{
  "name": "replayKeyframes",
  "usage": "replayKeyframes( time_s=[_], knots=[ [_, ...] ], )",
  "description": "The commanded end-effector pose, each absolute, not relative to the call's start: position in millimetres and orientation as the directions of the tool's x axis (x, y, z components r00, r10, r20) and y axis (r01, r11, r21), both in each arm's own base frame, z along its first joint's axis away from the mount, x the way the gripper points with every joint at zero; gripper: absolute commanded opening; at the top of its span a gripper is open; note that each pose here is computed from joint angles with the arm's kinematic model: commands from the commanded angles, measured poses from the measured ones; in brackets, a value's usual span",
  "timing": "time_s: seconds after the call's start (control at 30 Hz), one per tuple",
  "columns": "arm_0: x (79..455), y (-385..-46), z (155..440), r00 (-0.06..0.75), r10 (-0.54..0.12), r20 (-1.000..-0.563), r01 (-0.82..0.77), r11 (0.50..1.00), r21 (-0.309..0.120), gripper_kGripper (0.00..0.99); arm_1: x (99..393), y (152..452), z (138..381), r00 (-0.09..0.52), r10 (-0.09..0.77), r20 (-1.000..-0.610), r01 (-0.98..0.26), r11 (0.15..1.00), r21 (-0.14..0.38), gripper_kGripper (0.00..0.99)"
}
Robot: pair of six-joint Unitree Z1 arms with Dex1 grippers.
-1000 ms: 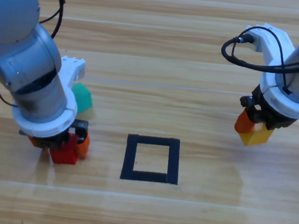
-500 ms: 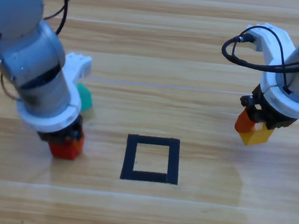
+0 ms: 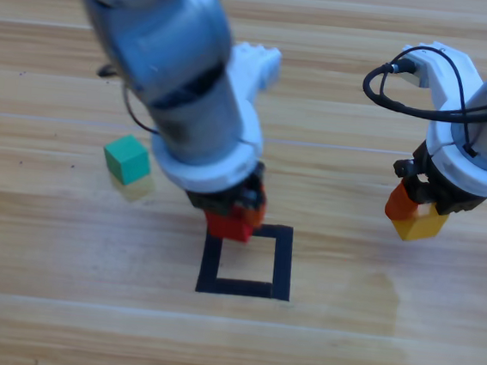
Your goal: Stack the blocks in the rectangular block: red at the bottom, yellow in the middle, green on top
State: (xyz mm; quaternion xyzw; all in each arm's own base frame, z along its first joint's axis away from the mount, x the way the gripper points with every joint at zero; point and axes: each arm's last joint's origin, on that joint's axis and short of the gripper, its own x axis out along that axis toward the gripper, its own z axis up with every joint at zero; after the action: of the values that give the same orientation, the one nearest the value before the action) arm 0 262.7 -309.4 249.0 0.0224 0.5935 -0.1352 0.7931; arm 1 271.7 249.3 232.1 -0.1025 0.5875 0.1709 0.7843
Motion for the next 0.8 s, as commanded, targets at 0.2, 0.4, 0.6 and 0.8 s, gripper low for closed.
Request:
replayKeyframes(
  time_s=[0.2,0.4,0.6,0.8],
  knots=[
    [262,-365,201,0.156,-0.021,-0.987,0.128,0.992,0.0,0.103,268,238,239,0.249,0.146,-0.958,-0.371,0.928,0.045,0.0],
    [262,-365,202,0.153,-0.019,-0.988,0.068,0.998,-0.009,0.103,268,238,237,0.242,0.147,-0.959,-0.375,0.926,0.048,0.0],
    [262,-361,205,0.169,-0.009,-0.986,0.021,1.0,-0.006,0.104,269,239,236,0.24,0.15,-0.959,-0.379,0.924,0.049,0.0],
    [262,-360,201,0.17,0.011,-0.985,-0.032,0.999,0.005,0.107,270,240,236,0.24,0.152,-0.959,-0.383,0.923,0.051,0.0]
  ],
)
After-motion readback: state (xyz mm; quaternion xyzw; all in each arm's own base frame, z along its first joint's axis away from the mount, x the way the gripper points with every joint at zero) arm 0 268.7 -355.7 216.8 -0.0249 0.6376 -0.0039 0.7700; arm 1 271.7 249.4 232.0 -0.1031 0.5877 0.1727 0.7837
